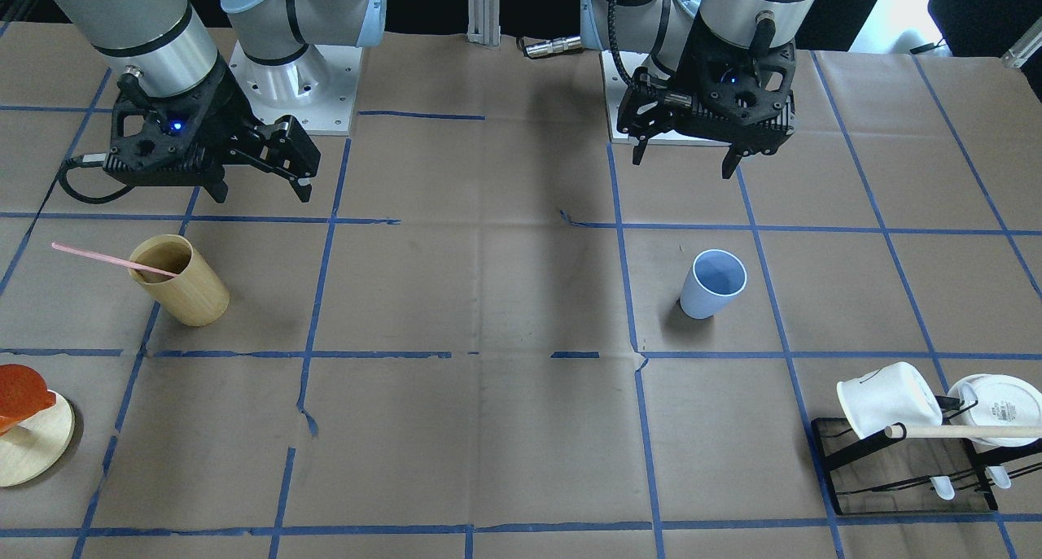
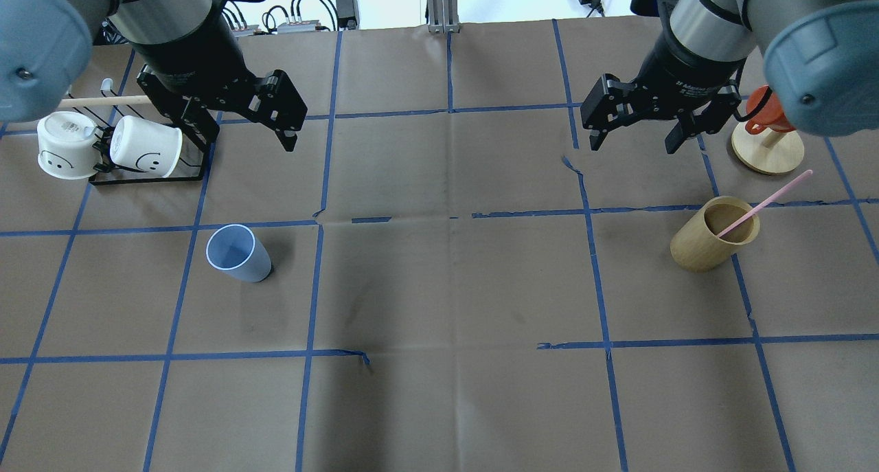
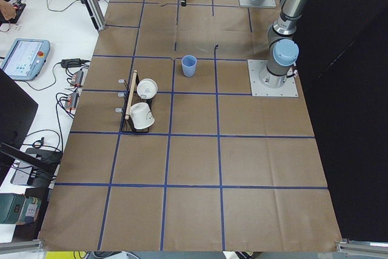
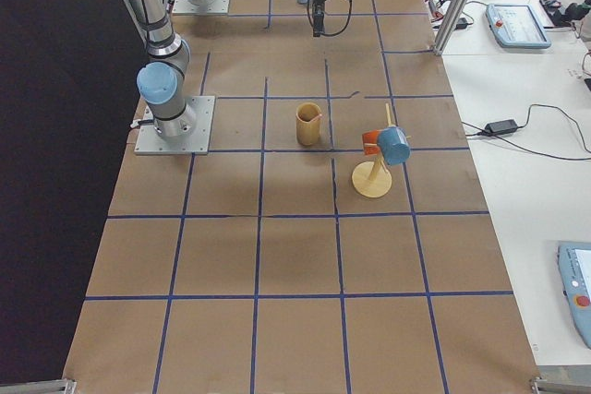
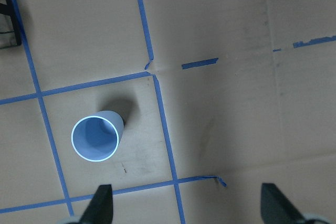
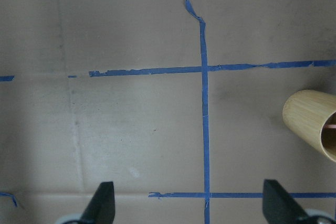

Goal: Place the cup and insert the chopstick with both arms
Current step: 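Move left gripper above the blue cup while right gripper moves above tan cup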

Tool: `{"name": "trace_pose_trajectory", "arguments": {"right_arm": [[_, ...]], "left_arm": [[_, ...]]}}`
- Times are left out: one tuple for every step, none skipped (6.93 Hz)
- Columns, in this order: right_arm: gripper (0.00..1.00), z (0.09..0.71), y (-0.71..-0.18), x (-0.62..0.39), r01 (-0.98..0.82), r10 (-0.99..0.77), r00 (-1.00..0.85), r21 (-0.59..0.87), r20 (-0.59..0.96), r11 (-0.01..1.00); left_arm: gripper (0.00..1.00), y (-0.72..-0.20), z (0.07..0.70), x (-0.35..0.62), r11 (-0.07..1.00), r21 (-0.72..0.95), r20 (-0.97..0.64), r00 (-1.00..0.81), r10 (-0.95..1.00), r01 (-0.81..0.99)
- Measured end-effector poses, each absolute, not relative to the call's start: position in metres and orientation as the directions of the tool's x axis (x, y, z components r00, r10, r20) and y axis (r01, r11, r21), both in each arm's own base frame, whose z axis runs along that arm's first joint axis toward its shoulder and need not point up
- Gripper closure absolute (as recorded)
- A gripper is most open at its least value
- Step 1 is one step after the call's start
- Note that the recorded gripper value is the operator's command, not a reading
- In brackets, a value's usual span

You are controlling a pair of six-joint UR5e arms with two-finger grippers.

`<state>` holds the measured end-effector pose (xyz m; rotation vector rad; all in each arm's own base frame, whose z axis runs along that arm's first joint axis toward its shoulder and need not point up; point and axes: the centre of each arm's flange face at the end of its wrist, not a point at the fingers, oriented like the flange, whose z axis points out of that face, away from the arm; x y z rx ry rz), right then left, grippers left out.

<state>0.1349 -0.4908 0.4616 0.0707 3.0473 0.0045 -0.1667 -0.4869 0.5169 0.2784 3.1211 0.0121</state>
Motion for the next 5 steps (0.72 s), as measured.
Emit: {"name": "trace_pose_trajectory", "arguments": {"right_arm": [[0.00, 0.457, -0.489, 0.136, 0.061, 0.062, -0.994, 0.016, -0.091, 0.998], [0.00, 0.451, -0.487, 0.135, 0.075, 0.077, -0.993, 0.029, -0.086, 0.997], [0.00, 0.448, -0.485, 0.134, 0.079, 0.081, -0.994, 0.035, -0.068, 0.996], [0.00, 0.447, -0.485, 0.131, 0.078, 0.080, -0.996, 0.037, -0.045, 0.996], [0.00, 0.446, -0.485, 0.129, 0.076, 0.077, -0.996, 0.038, -0.034, 0.996]], "left_arm": [[0.00, -0.487, 0.517, -0.166, 0.984, 0.008, -0.007, -0.984, 0.176, 0.176], [0.00, -0.487, 0.518, -0.166, 0.985, 0.007, -0.007, -0.985, 0.175, 0.175], [0.00, -0.487, 0.519, -0.164, 0.985, 0.009, -0.008, -0.985, 0.173, 0.173], [0.00, -0.486, 0.520, -0.163, 0.985, 0.013, -0.008, -0.985, 0.171, 0.171], [0.00, -0.484, 0.520, -0.162, 0.985, 0.017, -0.009, -0.985, 0.170, 0.170]]}}
